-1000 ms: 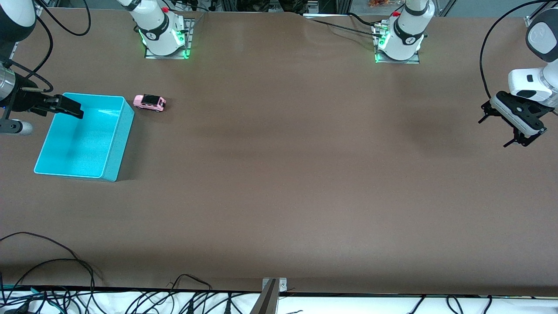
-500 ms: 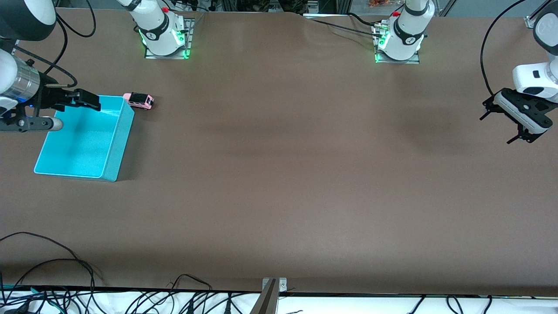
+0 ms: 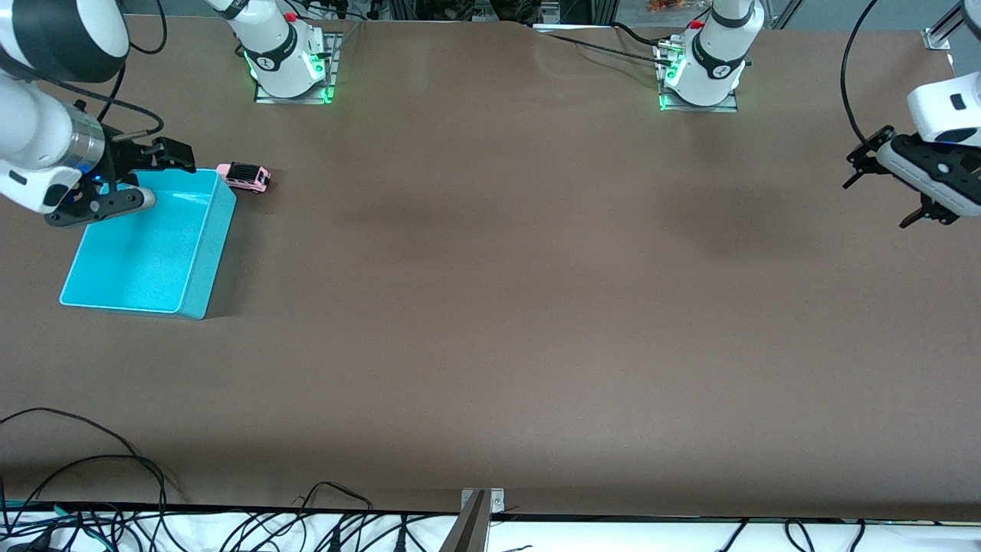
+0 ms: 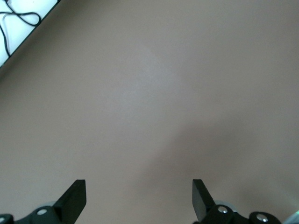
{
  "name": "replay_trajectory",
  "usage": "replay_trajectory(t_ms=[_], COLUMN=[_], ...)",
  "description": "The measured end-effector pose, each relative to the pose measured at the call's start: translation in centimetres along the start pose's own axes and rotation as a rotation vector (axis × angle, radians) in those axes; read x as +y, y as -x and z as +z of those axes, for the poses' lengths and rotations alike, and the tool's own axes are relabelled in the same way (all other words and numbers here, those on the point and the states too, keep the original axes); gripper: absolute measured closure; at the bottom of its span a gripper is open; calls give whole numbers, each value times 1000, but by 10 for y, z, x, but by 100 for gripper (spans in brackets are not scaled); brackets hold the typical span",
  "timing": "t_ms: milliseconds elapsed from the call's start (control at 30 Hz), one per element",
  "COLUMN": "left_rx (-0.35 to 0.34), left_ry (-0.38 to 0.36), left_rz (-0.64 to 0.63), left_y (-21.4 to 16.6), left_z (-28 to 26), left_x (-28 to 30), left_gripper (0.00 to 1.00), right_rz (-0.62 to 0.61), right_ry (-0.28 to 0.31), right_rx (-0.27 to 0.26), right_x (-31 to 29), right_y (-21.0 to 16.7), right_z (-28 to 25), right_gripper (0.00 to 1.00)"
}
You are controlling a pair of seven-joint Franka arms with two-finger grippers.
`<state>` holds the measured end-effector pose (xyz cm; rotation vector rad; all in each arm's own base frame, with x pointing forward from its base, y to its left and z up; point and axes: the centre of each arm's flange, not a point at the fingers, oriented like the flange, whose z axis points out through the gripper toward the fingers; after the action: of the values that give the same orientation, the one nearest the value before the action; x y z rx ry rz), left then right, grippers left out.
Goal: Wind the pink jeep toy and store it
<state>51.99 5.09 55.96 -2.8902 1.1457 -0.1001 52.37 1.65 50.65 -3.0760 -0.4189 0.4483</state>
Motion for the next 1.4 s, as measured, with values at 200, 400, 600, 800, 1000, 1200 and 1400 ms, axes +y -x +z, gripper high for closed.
replay_trajectory(t_ms=[200, 400, 600, 800, 1000, 1200, 1400], left_rx=[-19, -46, -65, -77, -87, -104, -113], left_ry=[17, 18, 12, 7, 5, 12, 16], left_rz=[-110, -228, -385, -541, -649, -687, -745], left_y=[0, -10, -19, -31, -34, -36, -43], left_z=[-38, -78, -99, -102, -103, -107, -106], left_x=[5, 23, 41, 56, 61, 58, 55], left_gripper=[0, 0, 0, 0, 0, 0, 0], right_rz=[-9, -136, -398, -600, -789, -897, -992], right_ry=[14, 8, -2, -8, 0, 12, 29], right_rx=[40, 60, 75, 59, 60, 69, 82], right_x=[-8, -2, 14, 22, 25, 22, 17], right_y=[48, 88, 90, 71, 54, 56, 63], right_z=[46, 97, 128, 167, 211, 251, 280], right_gripper=[0, 0, 0, 0, 0, 0, 0])
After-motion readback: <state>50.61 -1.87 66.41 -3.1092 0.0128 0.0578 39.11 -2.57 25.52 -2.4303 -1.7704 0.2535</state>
